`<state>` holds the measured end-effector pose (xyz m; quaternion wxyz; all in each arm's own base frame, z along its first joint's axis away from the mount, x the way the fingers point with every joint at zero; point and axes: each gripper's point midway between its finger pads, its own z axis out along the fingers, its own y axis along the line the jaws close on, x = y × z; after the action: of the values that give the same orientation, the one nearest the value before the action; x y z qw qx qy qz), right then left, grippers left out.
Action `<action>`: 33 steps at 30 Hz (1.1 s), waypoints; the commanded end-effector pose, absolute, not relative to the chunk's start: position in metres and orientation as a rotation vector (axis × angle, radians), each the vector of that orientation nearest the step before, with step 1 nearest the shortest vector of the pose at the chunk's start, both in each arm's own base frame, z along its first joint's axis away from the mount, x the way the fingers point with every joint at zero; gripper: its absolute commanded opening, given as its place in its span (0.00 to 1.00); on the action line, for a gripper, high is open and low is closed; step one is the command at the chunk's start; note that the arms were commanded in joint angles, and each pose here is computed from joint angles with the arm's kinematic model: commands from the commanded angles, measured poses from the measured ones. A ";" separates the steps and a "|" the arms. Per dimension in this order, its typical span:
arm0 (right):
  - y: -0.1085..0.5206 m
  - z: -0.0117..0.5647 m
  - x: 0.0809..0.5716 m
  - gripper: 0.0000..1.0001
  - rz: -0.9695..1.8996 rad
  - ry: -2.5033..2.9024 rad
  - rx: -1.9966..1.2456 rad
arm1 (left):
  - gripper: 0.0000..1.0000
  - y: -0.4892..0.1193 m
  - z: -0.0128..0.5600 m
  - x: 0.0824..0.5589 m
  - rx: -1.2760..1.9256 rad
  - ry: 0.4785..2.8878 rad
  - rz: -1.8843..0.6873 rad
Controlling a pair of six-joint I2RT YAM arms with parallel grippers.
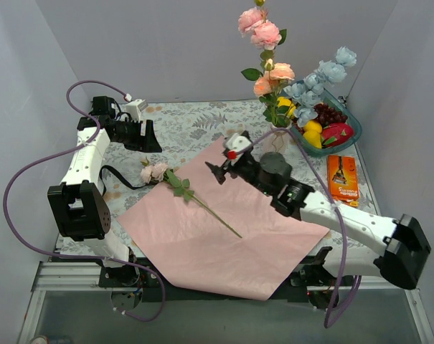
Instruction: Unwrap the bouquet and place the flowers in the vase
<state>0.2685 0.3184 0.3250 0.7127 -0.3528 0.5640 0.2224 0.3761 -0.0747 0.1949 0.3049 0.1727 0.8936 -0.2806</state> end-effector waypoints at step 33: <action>0.431 0.051 0.247 0.49 0.677 1.923 -1.361 | 0.70 -0.056 0.233 0.379 0.395 2.274 -0.719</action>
<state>0.2452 0.4214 0.0472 0.3419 -0.5232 0.7391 0.2513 0.3849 -0.0589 0.2130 0.3270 0.1394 0.8886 -0.2897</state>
